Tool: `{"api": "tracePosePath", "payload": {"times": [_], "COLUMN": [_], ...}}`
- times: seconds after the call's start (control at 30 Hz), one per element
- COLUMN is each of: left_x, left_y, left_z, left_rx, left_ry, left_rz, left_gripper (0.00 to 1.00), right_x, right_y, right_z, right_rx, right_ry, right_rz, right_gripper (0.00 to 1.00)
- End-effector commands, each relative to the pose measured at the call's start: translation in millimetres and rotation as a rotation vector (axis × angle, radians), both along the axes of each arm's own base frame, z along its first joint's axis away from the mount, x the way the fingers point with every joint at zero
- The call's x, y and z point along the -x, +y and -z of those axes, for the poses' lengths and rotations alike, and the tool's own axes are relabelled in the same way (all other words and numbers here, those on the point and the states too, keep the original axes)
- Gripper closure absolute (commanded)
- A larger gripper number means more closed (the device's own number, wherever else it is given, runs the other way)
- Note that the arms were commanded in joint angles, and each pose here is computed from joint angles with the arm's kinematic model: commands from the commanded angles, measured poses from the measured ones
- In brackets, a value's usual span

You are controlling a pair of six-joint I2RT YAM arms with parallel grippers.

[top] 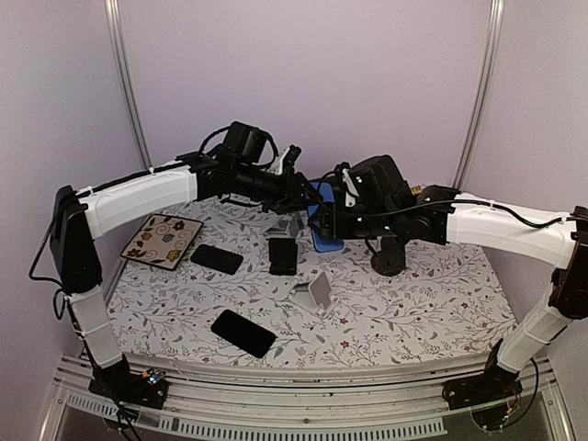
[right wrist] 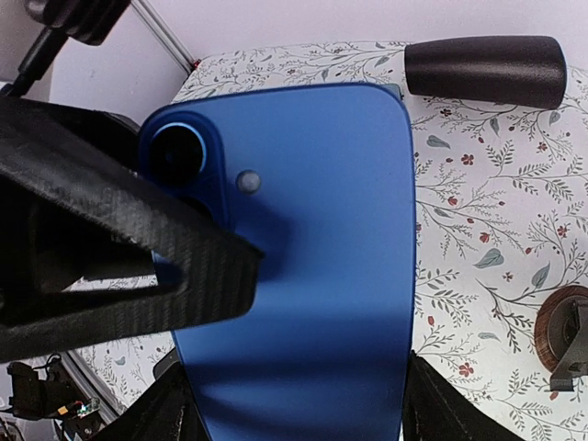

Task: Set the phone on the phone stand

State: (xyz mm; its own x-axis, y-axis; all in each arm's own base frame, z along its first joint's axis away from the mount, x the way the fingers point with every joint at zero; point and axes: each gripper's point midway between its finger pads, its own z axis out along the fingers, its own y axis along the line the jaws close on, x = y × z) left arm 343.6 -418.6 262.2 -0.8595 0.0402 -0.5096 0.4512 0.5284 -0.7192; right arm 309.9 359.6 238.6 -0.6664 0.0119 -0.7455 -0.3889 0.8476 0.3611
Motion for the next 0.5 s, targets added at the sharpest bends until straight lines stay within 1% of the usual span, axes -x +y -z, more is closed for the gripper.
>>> {"api": "tracePosePath", "payload": {"times": [0.0, 0.07, 0.1, 0.17, 0.23, 0.27, 0.3, 0.4, 0.47], "left_x": [5.2, 5.7, 5.1, 5.1, 4.5, 4.1, 3.2, 4.1, 7.0], "left_y": [-14.0, -16.1, -16.7, -16.3, -11.2, -8.0, -3.9, 10.0, 17.1], "left_z": [-8.2, -15.4, -20.4, -34.1, -51.9, -63.1, -72.7, -107.1, -134.3], "left_rx": [0.045, 0.07, 0.084, 0.121, 0.172, 0.207, 0.244, 0.383, 0.488], "left_ry": [0.002, -0.008, -0.019, -0.044, -0.069, -0.085, -0.093, -0.12, -0.166], "left_rz": [0.043, 0.052, 0.055, 0.064, 0.067, 0.069, 0.07, 0.082, 0.099], "left_gripper": [0.79, 0.97, 1.0, 1.0, 1.0, 1.0, 1.0, 1.0, 1.0], "right_x": [-4.1, -2.0, -0.6, 1.6, 1.7, 1.9, 5.9, 12.4, 20.6], "right_y": [16.6, 18.8, 19.6, 18.5, 11.7, 7.0, 4.6, -5.2, -7.3], "right_z": [-32.8, -33.5, -34.3, -35.9, -47.9, -52.8, -55.1, -80.3, -94.5], "right_rx": [-0.078, -0.083, -0.088, -0.098, -0.152, -0.185, -0.222, -0.357, -0.446], "right_ry": [-0.068, -0.066, -0.064, -0.058, -0.065, -0.066, -0.061, -0.088, -0.098], "right_rz": [-0.055, -0.074, -0.086, -0.107, -0.12, -0.126, -0.151, -0.202, -0.254], "right_gripper": [0.34, 0.3, 0.26, 0.16, 0.06, 0.02, 0.0, 0.01, 0.01]}}
